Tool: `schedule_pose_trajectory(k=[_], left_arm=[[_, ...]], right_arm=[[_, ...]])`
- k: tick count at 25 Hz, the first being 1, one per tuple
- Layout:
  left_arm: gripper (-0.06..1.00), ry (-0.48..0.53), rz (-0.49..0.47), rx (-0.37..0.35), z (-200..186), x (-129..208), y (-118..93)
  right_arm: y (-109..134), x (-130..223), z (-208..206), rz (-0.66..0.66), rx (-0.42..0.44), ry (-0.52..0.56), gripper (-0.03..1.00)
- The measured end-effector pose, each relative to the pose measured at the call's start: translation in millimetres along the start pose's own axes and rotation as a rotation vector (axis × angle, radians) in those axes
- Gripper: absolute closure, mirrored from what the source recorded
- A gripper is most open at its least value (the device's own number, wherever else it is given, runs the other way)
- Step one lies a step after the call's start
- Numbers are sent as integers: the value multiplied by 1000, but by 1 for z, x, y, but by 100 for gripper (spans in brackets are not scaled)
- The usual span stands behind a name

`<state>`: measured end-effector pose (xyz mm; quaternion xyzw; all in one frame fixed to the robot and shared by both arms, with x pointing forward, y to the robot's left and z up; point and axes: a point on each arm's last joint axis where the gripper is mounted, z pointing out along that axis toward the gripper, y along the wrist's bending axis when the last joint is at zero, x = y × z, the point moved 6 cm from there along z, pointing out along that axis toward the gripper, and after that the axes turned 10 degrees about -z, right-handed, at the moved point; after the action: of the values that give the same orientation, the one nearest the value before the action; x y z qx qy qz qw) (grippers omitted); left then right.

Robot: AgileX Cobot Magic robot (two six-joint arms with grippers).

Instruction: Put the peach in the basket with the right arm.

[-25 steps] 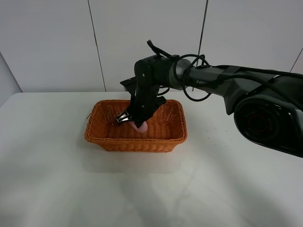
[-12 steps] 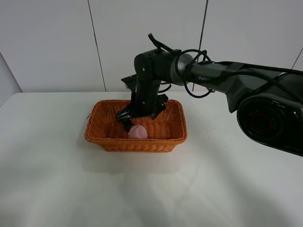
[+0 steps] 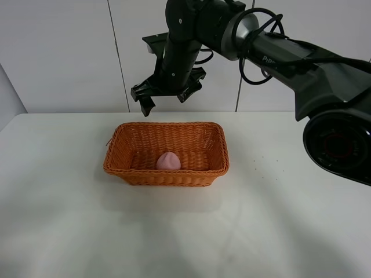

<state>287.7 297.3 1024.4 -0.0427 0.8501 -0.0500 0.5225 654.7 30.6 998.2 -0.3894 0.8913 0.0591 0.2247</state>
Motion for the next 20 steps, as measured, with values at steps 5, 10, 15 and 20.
schedule_pose_trajectory(k=[5,10,15,20], left_arm=[[-4,0,0,0,0,0,0],[-4,0,0,0,0,0,0],[-4,0,0,0,0,0,0],[-4,0,0,0,0,0,0]], right_arm=[[-22,4,0,38,19,6,27],[-87,21,-3,147,79,16,27],[-163,50,-12,282,151,29,27],[-219,81,-23,390,206,38,27]])
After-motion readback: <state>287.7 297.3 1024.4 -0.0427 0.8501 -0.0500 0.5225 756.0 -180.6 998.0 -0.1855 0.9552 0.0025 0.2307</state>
